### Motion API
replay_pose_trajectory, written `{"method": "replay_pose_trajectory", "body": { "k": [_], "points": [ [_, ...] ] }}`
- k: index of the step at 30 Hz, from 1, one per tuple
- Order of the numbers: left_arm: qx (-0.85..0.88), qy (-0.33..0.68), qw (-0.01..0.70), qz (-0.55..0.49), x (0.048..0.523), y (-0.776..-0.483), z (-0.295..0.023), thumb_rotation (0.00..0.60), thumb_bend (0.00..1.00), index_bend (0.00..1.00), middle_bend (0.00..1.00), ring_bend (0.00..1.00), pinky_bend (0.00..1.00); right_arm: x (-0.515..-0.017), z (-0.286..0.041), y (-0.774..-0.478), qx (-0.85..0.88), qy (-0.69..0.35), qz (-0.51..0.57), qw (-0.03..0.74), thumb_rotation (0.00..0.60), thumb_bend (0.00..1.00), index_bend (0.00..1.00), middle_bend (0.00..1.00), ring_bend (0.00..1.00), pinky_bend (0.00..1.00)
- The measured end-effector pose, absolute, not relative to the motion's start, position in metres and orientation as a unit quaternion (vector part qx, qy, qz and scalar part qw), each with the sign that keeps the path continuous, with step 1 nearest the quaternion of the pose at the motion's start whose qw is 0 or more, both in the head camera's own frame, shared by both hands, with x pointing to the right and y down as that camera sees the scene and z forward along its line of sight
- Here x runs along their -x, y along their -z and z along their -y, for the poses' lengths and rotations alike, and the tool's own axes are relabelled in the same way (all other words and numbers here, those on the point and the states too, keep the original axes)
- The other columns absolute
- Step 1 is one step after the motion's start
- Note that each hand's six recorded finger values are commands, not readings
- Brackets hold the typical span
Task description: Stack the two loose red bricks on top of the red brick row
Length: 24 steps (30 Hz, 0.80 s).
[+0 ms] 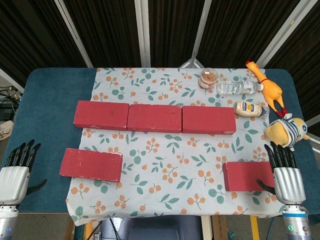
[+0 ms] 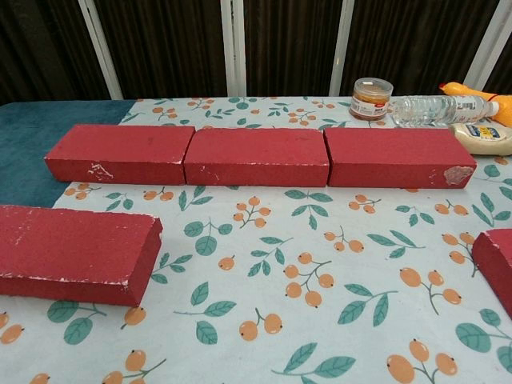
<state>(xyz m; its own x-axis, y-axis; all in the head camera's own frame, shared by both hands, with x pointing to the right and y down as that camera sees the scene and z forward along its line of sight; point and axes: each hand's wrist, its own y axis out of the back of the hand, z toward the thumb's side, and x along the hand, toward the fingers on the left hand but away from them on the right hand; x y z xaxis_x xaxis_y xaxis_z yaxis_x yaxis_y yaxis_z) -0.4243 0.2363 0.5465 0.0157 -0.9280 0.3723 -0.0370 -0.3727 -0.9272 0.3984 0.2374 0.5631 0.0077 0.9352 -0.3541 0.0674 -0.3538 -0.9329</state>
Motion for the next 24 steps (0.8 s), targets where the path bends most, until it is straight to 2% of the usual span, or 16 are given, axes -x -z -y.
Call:
{"method": "replay_pose_trajectory", "body": {
  "k": [24],
  "points": [
    [0.594,0.565,0.392,-0.417,0.426,-0.537,-0.239,0.6,0.01,0.0,0.0,0.0,0.11,-0.412,-0.249,-0.571,0.615,-0.607,0.365,0.346,0.6,0.06,0.0,0.0,0.0,0.0]
  ]
}}
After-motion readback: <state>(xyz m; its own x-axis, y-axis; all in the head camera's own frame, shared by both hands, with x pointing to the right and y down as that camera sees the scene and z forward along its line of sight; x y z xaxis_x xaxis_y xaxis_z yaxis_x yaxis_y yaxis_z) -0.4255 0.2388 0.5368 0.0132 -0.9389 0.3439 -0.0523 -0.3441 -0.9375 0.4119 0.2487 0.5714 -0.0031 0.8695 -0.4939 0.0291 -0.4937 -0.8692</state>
